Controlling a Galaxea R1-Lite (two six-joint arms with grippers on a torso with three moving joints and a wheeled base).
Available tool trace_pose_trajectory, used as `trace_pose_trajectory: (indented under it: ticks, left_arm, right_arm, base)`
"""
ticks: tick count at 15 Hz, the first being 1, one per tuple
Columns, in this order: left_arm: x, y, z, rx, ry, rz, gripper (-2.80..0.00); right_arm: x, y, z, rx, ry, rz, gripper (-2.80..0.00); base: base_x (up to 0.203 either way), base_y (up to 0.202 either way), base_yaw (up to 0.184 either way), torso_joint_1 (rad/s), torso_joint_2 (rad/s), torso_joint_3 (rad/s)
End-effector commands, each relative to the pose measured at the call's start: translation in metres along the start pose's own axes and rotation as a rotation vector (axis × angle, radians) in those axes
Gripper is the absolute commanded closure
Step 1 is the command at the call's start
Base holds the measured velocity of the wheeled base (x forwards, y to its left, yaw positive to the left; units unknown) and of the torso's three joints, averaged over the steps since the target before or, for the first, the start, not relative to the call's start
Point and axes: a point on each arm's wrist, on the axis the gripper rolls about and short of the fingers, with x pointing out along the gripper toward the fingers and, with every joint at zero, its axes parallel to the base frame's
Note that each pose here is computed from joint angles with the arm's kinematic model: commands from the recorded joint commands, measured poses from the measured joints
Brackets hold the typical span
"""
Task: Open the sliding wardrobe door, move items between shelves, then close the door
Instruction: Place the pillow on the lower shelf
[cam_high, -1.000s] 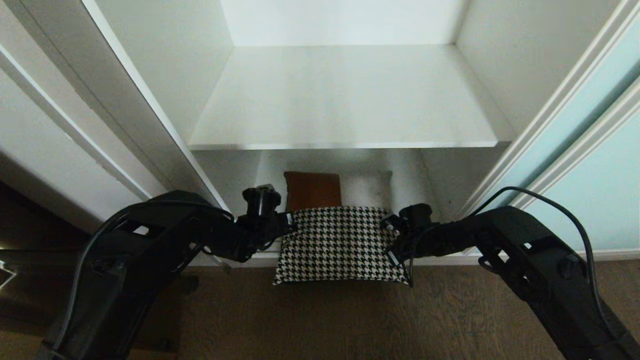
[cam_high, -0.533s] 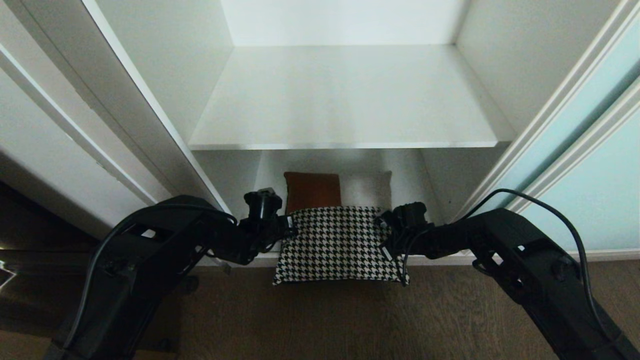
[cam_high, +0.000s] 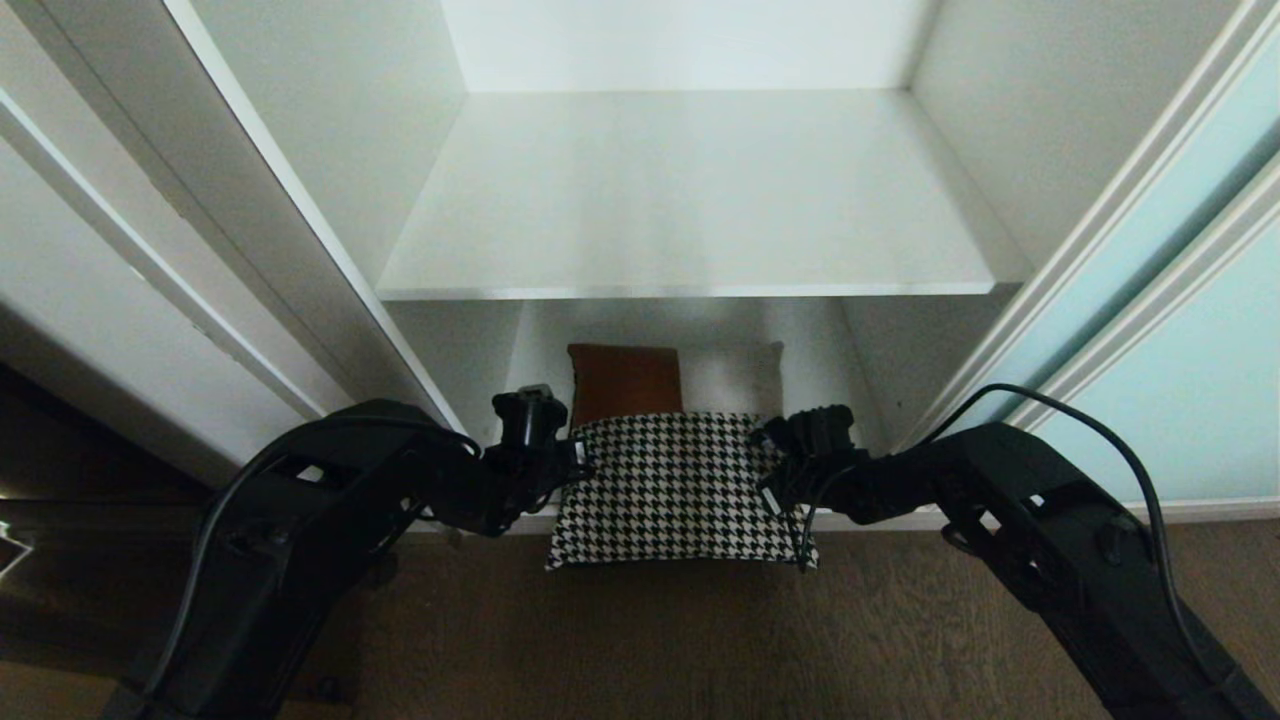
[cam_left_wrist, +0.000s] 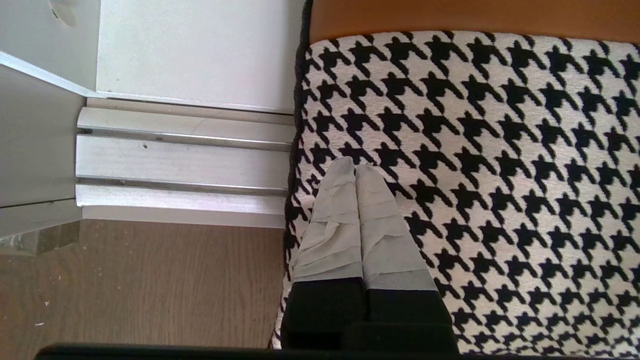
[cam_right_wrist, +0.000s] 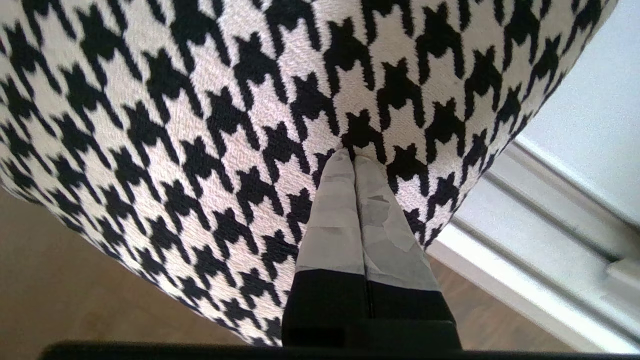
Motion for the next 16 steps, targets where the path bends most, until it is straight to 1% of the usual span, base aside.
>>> trace_pose_trajectory:
  ticks: [1,2,4,6,7,9,10,12,14,16]
  left_arm:
    - [0.000,0.001,-0.001,-0.003,-0.001,0.002,0.00]
    - [0.000,0.000,-0.001,-0.001,-0.001,0.001,0.00]
    - [-0.002,0.001,-0.001,-0.002,-0.011,-0.003,0.00]
    - [-0.006,0.002,-0.006,0.005,-0.011,-0.010,0.00]
    - [-0.008,0.003,-0.007,0.012,-0.010,-0.021,0.00]
    - [-0.012,0.003,-0.010,0.017,0.011,-0.043,0.00]
    - [-0.015,0.003,-0.012,0.021,0.025,-0.053,0.00]
    - [-0.016,0.002,-0.016,0.037,0.036,-0.060,0.00]
    - [-0.016,0.003,-0.021,0.051,0.058,-0.072,0.00]
    - [-0.020,0.003,-0.024,0.053,0.085,-0.108,0.00]
  right_arm:
    - [-0.003,-0.001,0.004,0.066,-0.008,-0.002,0.00]
    - [-0.009,-0.004,0.013,0.095,-0.024,-0.002,0.00]
    - [-0.022,-0.008,0.024,0.117,-0.037,0.001,0.00]
    - [-0.041,-0.009,0.032,0.144,-0.037,0.037,0.00]
    - [-0.050,-0.008,0.033,0.174,-0.029,0.071,0.00]
    - [-0.064,-0.002,0.029,0.213,-0.002,0.133,0.00]
    - [-0.068,0.000,0.025,0.221,-0.003,0.146,0.00]
    - [-0.065,0.002,0.020,0.250,-0.068,0.145,0.00]
    - [-0.058,0.004,0.011,0.261,-0.053,0.148,0.00]
    - [-0.054,0.007,0.005,0.264,-0.042,0.151,0.00]
  base:
    - [0.000,0.000,0.000,0.000,0.00,0.000]
    - [0.000,0.000,0.000,0.000,0.00,0.000]
    - [0.000,0.000,0.000,0.000,0.00,0.000]
    - [0.000,0.000,0.000,0.000,0.00,0.000]
    - [0.000,0.000,0.000,0.000,0.00,0.000]
    - [0.000,0.000,0.000,0.000,0.00,0.000]
    - [0.000,0.000,0.000,0.000,0.00,0.000]
    - [0.000,0.000,0.000,0.000,0.00,0.000]
    - [0.000,0.000,0.000,0.000,0.00,0.000]
    - [0.000,0.000,0.000,0.000,0.00,0.000]
